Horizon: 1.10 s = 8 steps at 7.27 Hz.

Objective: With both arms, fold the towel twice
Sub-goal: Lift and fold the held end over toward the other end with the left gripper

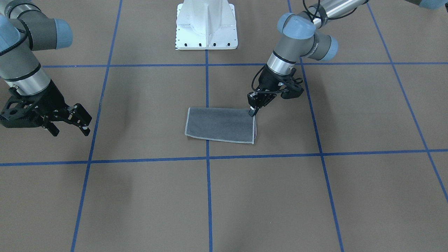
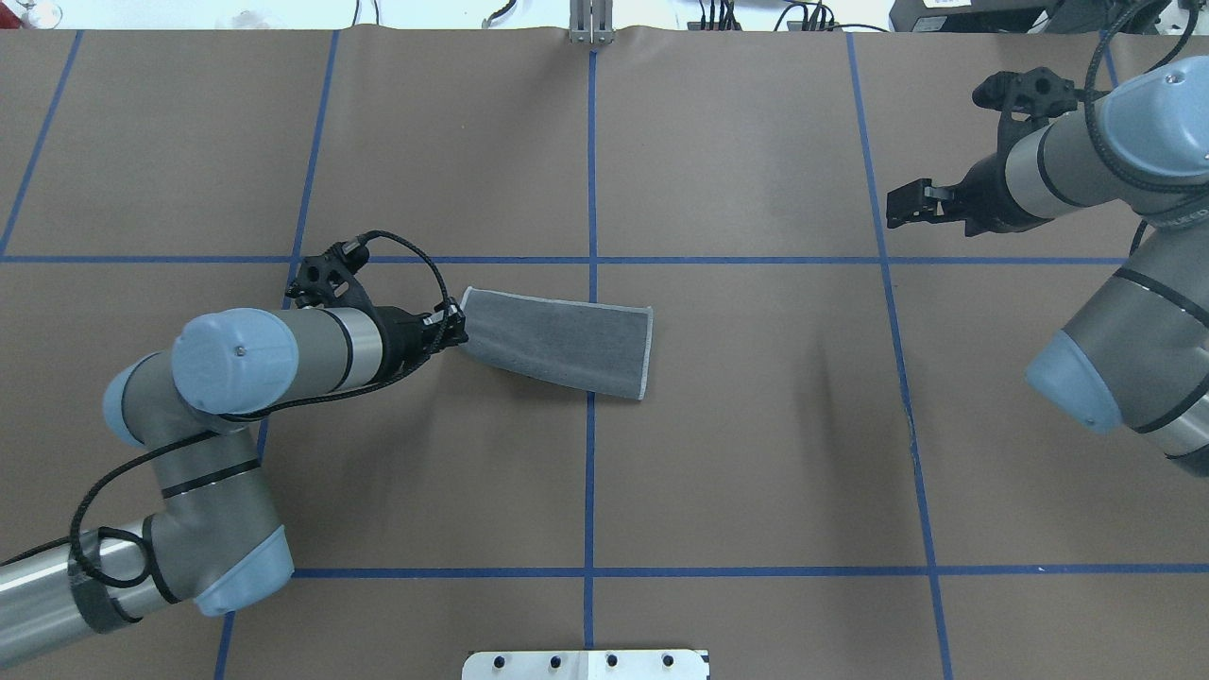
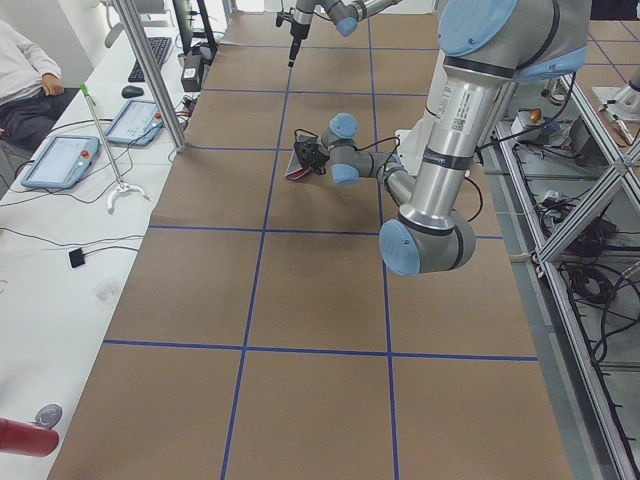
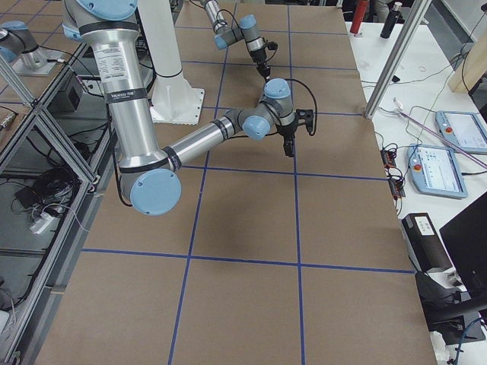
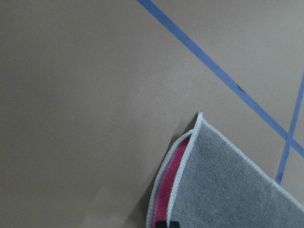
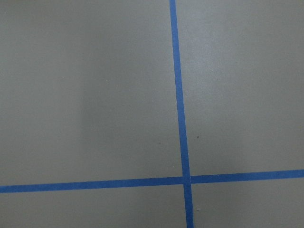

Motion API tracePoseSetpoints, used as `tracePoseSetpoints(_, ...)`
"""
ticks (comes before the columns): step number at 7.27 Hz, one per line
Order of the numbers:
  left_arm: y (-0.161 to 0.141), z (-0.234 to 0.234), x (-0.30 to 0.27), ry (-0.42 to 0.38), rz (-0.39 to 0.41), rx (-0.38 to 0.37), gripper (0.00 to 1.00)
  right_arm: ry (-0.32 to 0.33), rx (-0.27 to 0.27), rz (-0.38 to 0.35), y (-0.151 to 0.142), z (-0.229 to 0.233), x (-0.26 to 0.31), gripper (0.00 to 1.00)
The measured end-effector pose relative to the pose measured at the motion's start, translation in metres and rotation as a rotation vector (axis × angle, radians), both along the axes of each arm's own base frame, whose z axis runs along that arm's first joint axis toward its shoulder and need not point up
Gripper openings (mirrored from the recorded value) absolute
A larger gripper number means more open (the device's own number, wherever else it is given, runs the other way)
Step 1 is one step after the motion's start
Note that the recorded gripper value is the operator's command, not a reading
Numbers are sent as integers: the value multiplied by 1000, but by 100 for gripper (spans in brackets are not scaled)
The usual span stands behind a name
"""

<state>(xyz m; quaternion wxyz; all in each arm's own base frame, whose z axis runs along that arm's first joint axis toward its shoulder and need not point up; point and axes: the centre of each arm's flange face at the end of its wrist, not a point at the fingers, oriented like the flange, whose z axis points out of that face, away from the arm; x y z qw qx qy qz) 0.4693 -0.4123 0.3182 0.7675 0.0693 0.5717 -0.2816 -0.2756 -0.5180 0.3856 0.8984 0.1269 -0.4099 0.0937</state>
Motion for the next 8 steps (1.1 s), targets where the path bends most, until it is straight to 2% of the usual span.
tracePoseSetpoints(2, -1, 13, -41, -56, -13, 90, 0, 2, -1, -1, 0, 1, 1, 100)
tracePoseSetpoints(3, 0, 10, -43, -68, -22, 122, 0, 2, -1, 0, 0, 2, 1, 100)
tracePoseSetpoints(6, 22, -19, -2, -95, 20, 175, 0, 1, -1, 0, 0, 1, 1, 100)
tracePoseSetpoints(8, 31, -70, 36, -139, 51, 206, 0, -1, -3, 3, 0, 1, 1, 100)
